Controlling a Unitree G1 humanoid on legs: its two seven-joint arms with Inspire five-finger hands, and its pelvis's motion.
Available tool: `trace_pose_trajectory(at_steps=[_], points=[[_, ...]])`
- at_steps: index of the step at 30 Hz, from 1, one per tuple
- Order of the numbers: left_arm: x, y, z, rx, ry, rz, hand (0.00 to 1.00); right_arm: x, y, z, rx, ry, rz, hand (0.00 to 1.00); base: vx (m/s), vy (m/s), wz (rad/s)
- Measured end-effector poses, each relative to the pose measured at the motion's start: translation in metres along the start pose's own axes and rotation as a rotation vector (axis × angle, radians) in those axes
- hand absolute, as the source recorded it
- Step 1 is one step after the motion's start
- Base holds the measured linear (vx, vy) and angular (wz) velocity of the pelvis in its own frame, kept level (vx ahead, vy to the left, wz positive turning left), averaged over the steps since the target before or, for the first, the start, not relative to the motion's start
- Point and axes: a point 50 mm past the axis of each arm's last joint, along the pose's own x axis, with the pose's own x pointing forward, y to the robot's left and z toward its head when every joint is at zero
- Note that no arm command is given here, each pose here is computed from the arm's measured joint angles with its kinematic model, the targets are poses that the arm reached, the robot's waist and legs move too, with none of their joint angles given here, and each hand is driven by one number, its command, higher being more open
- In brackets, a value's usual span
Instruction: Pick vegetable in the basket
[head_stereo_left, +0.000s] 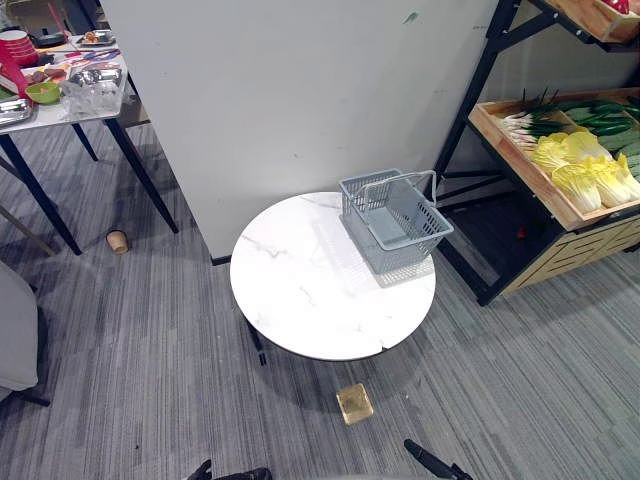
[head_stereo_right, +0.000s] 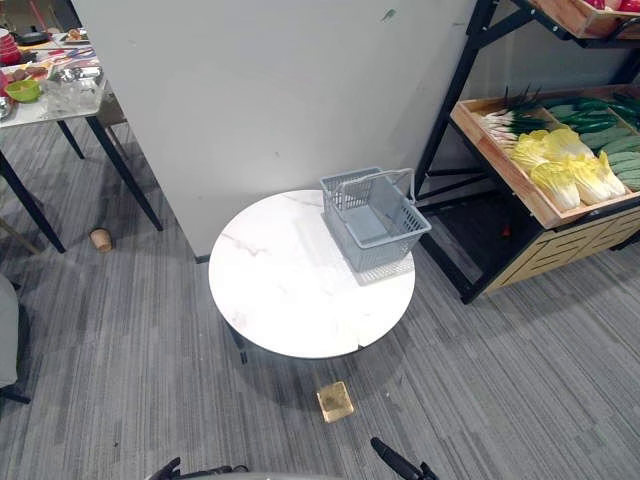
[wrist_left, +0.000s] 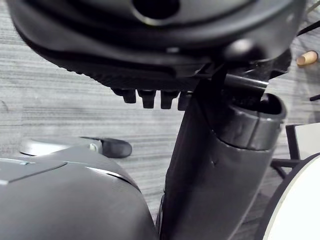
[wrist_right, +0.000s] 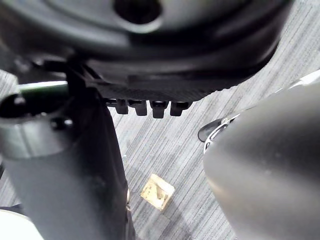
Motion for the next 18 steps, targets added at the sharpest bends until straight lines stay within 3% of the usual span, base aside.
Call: trace_pose_trajectory(at_steps=[8, 18], points=[[0.000, -0.002, 0.003, 0.002, -0.016, -0.008, 1.00, 0.003, 0.022, 0.016, 0.043, -0.053, 0.056, 1.00, -0.02, 0.031, -0.05], [-0.001, -0.001, 0.002, 0.007, -0.023, -0.013, 1.00, 0.001, 0.011, 0.016, 0.076, -0.079, 0.040, 1.00, -0.06, 0.033, 0.11]])
